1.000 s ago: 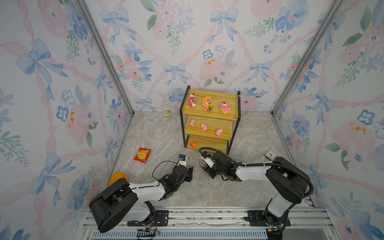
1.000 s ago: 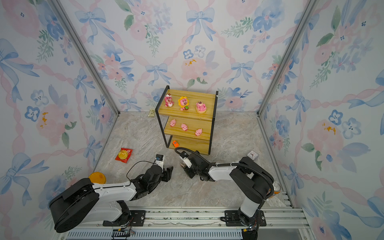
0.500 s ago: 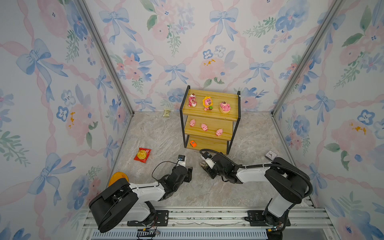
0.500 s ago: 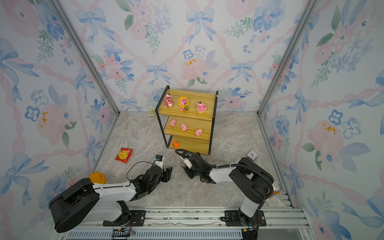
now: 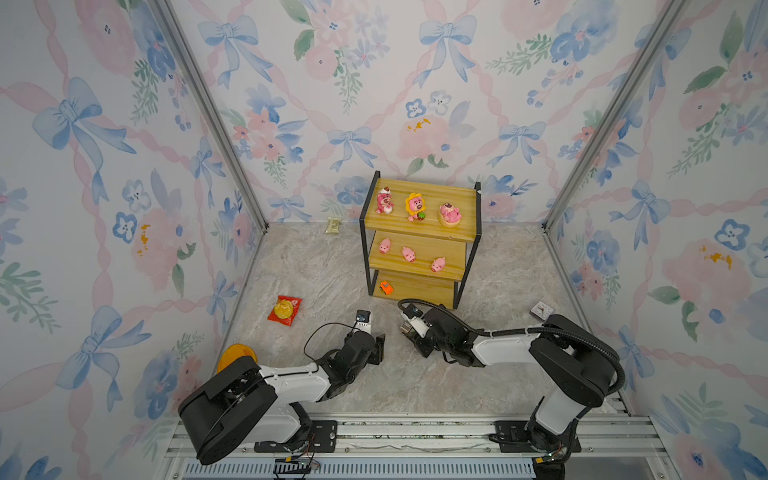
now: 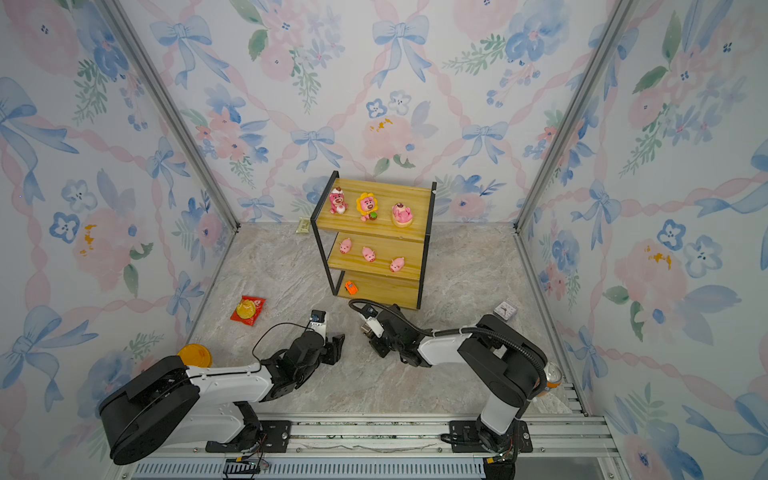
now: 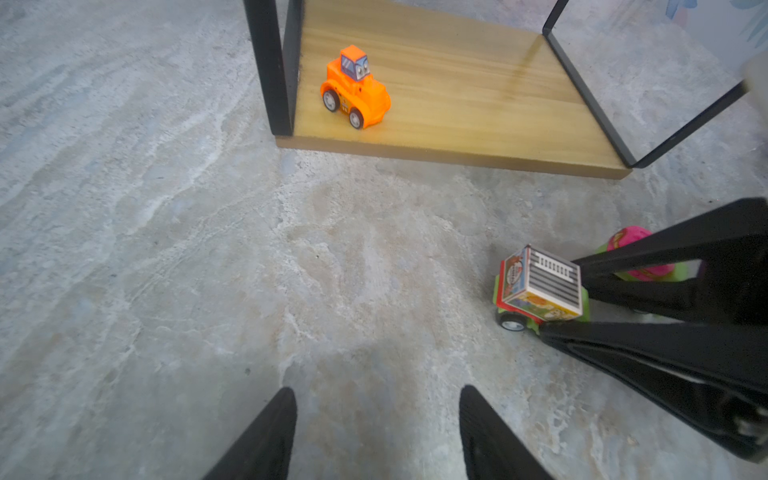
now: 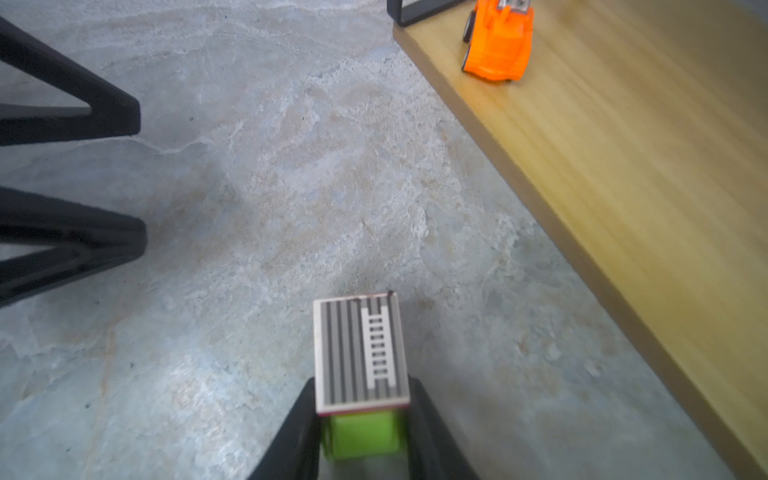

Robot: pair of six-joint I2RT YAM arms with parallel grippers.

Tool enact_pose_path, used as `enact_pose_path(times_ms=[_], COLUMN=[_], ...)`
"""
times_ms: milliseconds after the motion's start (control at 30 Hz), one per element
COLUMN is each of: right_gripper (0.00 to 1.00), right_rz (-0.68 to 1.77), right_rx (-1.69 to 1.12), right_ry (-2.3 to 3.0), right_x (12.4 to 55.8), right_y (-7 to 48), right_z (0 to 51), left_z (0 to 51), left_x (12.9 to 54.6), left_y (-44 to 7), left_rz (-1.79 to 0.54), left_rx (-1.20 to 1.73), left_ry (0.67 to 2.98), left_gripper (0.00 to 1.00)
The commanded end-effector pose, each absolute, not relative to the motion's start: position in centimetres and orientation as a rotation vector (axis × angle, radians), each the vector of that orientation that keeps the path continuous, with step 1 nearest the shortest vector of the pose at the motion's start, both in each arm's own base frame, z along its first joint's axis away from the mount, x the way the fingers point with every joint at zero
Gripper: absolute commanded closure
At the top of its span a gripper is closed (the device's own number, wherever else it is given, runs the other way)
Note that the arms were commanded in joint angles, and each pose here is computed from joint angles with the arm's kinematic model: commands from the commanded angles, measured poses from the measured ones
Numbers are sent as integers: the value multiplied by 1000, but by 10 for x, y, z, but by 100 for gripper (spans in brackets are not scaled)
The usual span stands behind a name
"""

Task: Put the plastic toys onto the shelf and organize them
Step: 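Close the right gripper on the striped-roof green truck, then lift the striped-roof truck with the right gripper toward the bottom shelf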

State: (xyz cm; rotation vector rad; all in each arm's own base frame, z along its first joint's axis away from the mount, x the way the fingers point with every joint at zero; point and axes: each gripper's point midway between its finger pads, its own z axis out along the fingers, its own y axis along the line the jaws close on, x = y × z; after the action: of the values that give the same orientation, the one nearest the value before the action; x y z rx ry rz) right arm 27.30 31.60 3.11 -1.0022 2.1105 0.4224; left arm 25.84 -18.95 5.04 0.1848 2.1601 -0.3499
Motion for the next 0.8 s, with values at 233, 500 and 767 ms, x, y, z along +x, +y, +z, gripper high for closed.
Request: enact_pose_path(times_ms=[233,500,767], right_gripper=[76,77,76], right_rz=[495,424,386], right_rx=[-853,-690,-672], right_ry=[2087,2002,2001], right_x=[282,302,312], right_y=[330,337,350], right_z=[48,61,52], left_z=[50,48,47], left_x=[259,259,259], left_y=[-182,-179,-179], left_rz=[-327,-303,-302], left_rx=[166,173,179], left_ry=[2161,2158,2161], left_gripper=[36,37,37])
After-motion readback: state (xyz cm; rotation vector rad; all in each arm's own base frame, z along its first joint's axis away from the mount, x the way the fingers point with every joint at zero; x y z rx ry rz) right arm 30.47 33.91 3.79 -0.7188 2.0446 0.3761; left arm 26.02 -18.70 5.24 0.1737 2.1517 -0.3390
